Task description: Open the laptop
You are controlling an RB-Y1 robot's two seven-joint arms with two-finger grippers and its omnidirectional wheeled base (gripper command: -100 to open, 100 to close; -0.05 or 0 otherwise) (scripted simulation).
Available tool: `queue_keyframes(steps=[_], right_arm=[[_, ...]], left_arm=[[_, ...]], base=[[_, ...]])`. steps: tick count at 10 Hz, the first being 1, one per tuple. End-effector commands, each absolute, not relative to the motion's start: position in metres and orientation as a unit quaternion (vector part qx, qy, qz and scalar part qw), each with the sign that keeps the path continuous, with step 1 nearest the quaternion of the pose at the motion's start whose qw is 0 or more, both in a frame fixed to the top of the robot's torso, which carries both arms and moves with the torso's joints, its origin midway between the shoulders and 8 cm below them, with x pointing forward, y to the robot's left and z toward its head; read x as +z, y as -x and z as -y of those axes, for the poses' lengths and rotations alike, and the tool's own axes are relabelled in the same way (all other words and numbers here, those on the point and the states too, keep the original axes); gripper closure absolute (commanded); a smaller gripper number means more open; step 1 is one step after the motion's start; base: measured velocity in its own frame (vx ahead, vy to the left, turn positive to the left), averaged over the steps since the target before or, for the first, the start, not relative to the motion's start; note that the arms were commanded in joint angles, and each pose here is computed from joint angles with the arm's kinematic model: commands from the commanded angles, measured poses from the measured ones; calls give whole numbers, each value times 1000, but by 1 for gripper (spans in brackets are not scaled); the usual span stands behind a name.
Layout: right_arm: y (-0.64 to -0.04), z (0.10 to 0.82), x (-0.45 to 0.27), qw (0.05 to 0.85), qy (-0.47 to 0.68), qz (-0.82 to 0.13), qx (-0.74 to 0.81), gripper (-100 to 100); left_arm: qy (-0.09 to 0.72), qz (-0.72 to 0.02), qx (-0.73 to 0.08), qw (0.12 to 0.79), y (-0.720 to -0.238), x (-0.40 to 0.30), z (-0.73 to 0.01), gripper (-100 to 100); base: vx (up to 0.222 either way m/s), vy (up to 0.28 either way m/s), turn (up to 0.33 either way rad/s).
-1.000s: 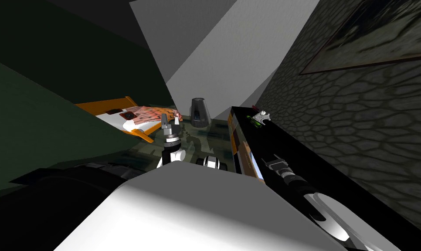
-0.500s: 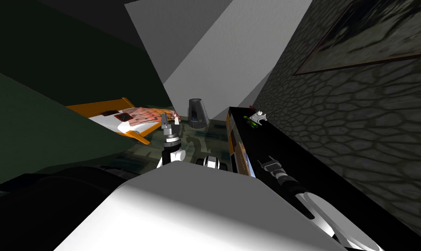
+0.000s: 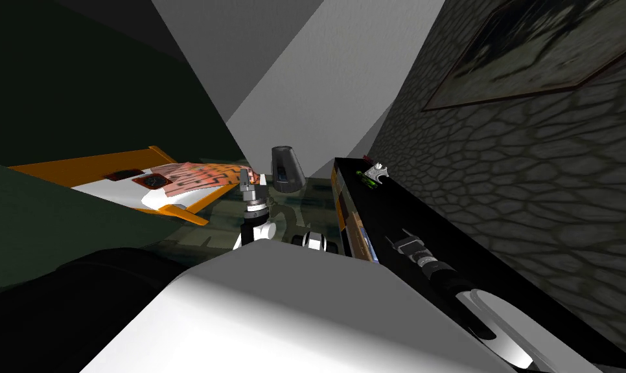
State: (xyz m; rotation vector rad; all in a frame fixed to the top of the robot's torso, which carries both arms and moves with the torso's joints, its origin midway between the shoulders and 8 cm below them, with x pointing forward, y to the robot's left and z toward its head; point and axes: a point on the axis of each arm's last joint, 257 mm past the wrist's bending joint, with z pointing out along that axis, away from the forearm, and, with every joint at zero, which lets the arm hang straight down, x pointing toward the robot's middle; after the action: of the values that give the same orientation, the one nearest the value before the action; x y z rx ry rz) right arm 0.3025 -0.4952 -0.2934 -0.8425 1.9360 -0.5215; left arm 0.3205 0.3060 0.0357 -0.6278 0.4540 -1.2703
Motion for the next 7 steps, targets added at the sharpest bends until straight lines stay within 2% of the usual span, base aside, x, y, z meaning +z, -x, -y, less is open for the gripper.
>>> queue_keyframes(steps=[1, 2, 7], right_arm=[[-303, 493, -286, 466, 349, -786, -208, -100], [-304, 493, -285, 467, 350, -785, -207, 0], [-304, 493, -285, 467, 350, -785, -207, 0]], left_arm=[[286, -207, -578, 736, -321, 36, -306, 0], [286, -207, -578, 736, -321, 36, -306, 0], [286, -207, -578, 736, -321, 36, -306, 0]], base=[[37, 16, -16], [9, 4, 5], [0, 0, 0]])
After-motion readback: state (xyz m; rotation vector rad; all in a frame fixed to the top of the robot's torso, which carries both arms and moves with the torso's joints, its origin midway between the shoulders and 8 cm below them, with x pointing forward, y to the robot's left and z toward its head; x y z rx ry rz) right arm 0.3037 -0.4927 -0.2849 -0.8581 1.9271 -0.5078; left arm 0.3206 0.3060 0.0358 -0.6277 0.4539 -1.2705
